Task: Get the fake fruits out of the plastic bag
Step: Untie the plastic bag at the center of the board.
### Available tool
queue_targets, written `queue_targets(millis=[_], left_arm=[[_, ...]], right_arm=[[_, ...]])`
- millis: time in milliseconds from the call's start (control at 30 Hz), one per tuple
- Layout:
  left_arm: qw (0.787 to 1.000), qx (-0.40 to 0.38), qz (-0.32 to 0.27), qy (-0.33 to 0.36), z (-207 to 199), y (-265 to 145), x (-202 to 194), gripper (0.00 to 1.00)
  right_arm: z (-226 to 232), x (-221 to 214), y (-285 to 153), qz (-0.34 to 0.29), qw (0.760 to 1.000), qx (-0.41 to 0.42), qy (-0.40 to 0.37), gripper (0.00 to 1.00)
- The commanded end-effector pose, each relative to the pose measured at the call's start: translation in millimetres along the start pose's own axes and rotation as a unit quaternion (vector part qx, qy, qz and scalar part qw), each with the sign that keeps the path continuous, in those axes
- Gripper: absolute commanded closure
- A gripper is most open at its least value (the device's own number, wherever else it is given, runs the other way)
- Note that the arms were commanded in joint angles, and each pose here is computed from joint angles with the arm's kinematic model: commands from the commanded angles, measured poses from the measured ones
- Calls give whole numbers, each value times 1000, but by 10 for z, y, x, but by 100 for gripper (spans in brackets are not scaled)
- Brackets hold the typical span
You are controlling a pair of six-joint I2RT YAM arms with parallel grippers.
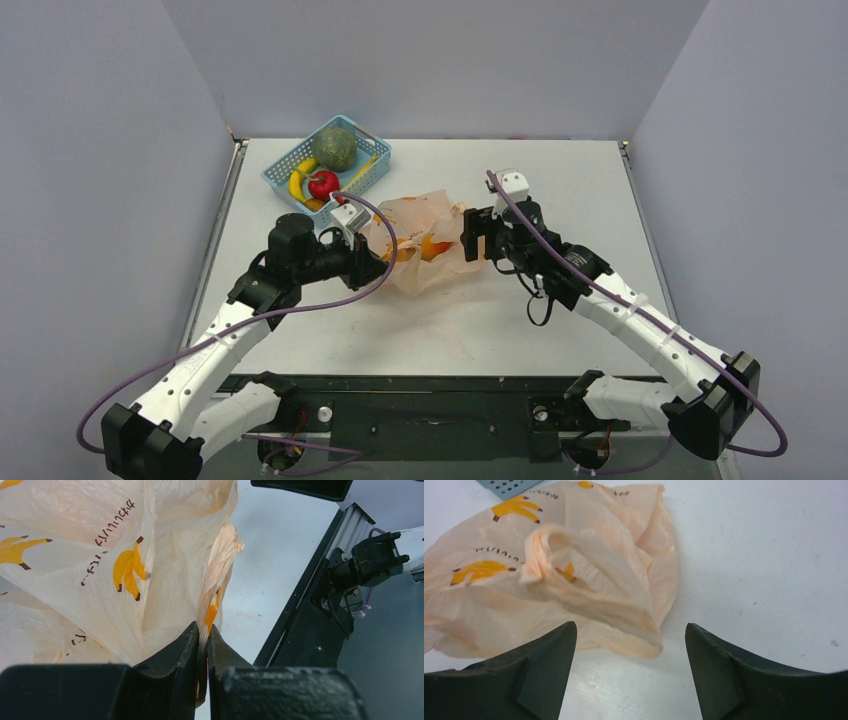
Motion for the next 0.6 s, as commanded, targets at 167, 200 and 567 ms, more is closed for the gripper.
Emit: queue_targets(millis=[167,200,567], left_arm=[[999,23,-4,36,27,-2,72,86],[999,22,-3,36,25,-1,78,86],[998,-3,-20,51,-47,-58,113,48]], right_arm=[[166,414,264,-38,999,-24,-25,29],[192,439,277,-42,999,-17,-14,34],[-10,909,561,-98,954,78,271,100]])
Point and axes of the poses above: each gripper's point midway between its finger pads, its own y axis out along the fingers, its own z axis along the line the jaws close on, x = y × z, the point moved 10 cm from there along -y, back along the fingers, and after that the axes turned 11 degrees about y, right-handed, at the moved point
